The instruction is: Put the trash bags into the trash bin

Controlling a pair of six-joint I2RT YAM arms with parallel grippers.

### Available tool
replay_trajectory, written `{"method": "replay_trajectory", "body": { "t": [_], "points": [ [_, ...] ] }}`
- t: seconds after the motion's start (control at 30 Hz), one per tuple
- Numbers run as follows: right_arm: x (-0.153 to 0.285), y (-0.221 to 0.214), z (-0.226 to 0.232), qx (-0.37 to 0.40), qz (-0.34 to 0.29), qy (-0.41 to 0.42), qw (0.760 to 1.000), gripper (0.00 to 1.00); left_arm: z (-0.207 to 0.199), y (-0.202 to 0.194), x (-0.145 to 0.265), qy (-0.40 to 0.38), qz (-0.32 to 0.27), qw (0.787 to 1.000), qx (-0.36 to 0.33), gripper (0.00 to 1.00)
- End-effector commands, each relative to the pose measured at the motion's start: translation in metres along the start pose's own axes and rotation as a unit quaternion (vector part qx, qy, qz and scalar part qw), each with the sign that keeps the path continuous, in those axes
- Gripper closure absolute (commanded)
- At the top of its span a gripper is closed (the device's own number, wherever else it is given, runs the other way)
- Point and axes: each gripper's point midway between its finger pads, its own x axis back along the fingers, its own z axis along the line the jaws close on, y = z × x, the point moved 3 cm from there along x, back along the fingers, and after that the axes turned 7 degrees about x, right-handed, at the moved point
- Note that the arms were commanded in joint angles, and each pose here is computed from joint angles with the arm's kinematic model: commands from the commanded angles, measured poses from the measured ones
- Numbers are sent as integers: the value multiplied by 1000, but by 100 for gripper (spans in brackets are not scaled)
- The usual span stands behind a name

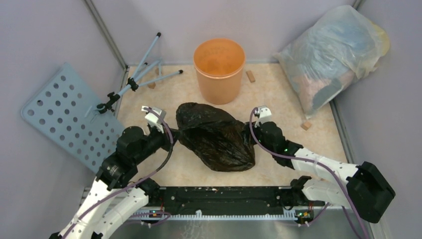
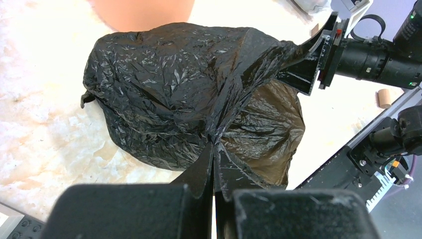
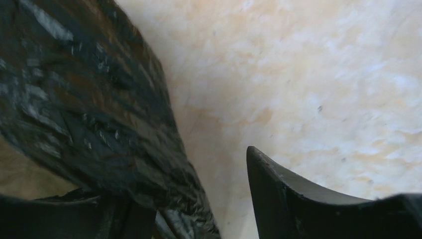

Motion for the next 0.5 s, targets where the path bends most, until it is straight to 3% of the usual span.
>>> {"method": "replay_trajectory", "body": {
  "t": [0.0, 0.1, 0.47],
  "points": [
    [5, 2, 19, -47, -11, 71, 996, 45, -4, 17, -5, 0, -22, 1000, -1, 100],
    [14, 5, 20, -60, -6, 77, 995, 57, -5, 14, -12, -5, -4, 1000, 3, 100],
    [32, -4, 13, -50, 0, 73, 996, 58, -4, 20, -13, 7, -7, 1000, 1, 100]
  ]
}}
